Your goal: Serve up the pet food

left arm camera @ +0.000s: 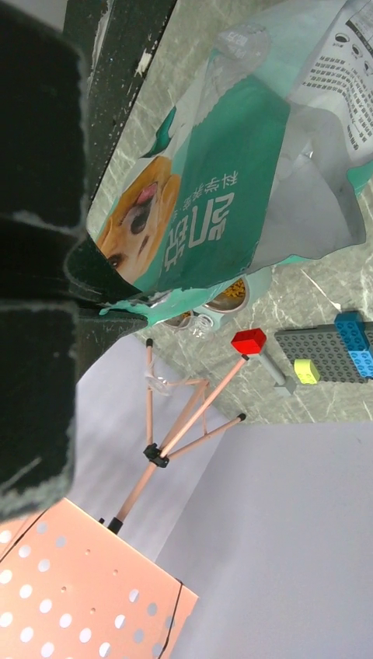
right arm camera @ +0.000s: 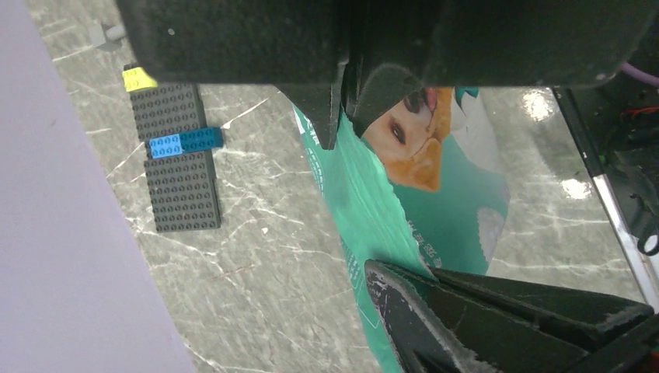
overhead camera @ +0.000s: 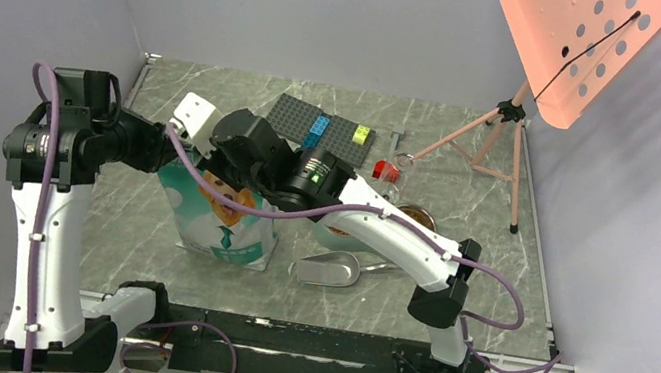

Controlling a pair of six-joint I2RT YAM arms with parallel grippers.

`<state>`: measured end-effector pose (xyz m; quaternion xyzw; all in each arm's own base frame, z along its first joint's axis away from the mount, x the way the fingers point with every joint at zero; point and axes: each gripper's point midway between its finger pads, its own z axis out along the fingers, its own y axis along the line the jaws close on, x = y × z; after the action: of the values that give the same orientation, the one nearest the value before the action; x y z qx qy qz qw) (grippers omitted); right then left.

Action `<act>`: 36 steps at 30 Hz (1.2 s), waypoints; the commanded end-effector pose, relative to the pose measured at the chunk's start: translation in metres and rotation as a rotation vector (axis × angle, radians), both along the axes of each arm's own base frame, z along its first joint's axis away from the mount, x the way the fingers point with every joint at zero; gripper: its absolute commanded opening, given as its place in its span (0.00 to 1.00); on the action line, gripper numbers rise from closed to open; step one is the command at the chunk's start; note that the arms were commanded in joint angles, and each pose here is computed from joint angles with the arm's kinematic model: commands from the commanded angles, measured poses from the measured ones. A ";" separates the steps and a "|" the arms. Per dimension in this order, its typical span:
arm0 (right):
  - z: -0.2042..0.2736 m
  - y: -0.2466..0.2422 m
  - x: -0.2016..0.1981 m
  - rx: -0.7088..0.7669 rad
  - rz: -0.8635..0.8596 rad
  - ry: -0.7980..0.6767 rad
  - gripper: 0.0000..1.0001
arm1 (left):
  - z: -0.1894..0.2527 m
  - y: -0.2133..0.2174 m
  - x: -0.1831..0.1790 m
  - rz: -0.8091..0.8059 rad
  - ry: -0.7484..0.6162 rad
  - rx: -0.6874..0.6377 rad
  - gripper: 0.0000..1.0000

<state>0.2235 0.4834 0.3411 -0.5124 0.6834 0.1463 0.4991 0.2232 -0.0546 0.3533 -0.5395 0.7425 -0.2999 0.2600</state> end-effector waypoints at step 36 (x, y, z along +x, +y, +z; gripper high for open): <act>0.036 -0.146 0.038 -0.027 -0.366 -0.002 0.00 | 0.034 0.033 0.005 0.140 -0.160 0.119 0.00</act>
<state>0.2265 0.4295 0.3495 -0.4513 0.7343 0.1675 0.4786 0.2218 -0.0586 0.3554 -0.5362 0.7427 -0.3120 0.2521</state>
